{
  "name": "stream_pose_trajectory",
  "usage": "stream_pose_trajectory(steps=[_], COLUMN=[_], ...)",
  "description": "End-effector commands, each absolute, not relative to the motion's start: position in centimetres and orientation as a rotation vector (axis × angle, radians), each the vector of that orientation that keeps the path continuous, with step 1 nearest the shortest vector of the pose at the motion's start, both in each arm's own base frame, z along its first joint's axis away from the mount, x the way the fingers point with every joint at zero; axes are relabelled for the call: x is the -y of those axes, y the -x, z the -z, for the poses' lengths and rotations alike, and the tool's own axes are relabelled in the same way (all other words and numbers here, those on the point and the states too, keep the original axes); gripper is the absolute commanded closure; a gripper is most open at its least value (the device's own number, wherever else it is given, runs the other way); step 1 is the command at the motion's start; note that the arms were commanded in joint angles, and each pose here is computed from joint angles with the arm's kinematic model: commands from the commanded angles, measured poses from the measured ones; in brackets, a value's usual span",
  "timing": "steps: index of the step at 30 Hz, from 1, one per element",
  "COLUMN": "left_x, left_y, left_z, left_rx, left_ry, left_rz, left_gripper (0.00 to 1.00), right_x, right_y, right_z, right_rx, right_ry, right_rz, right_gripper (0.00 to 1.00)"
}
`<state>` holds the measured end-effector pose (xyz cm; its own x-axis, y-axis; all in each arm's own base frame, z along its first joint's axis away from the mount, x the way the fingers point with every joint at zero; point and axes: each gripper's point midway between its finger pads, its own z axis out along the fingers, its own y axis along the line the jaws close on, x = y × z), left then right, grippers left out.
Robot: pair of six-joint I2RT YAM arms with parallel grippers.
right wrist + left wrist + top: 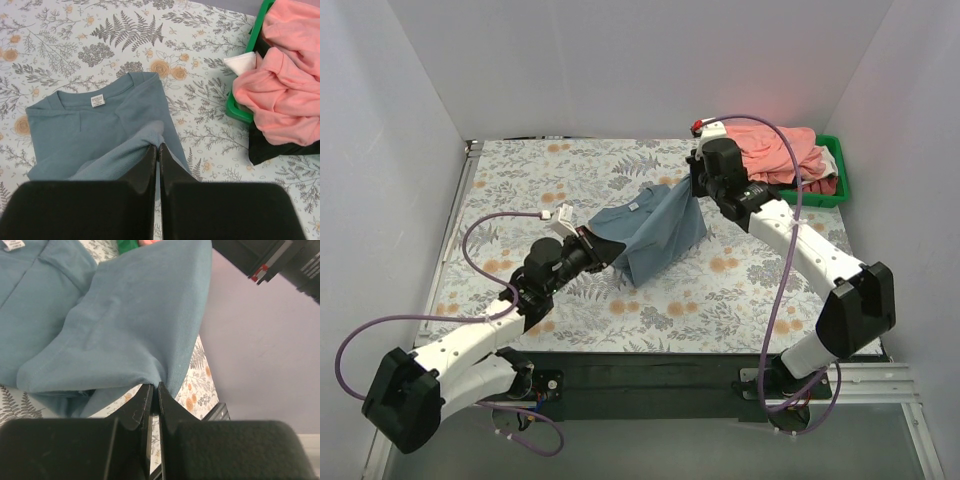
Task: Fold and stack the t-shirts
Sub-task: Fold the tshirt
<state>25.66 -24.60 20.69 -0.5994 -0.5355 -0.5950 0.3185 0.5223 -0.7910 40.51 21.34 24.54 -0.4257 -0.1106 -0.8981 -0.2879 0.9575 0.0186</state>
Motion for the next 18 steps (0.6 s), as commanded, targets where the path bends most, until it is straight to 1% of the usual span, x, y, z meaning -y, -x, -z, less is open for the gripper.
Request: stream_pose_trajectory(steps=[1, 5, 11, 18], left_x=[24.5, 24.9, 25.7, 27.0], left_y=[-26.8, -26.8, -26.4, -25.2], left_z=[-19.0, -18.4, -20.4, -21.2], left_rx=[-1.891, -1.901, -1.858, -1.865], left_ry=[0.202, 0.204, 0.157, 0.099], left_rz=[1.154, 1.194, 1.273, 1.359], left_gripper=[1.0, 1.0, 1.0, 1.0], right_x=[-21.7, -22.3, -22.0, -20.1], right_y=[-43.7, -45.2, -45.9, -43.9], right_z=[-27.6, -27.0, -25.7, -26.1], right_rx=[-1.908, -1.919, -1.944, -1.938], right_ry=[0.263, 0.271, 0.26, 0.229], right_rz=[-0.2, -0.2, -0.19, -0.167], right_gripper=[0.99, 0.99, 0.99, 0.99])
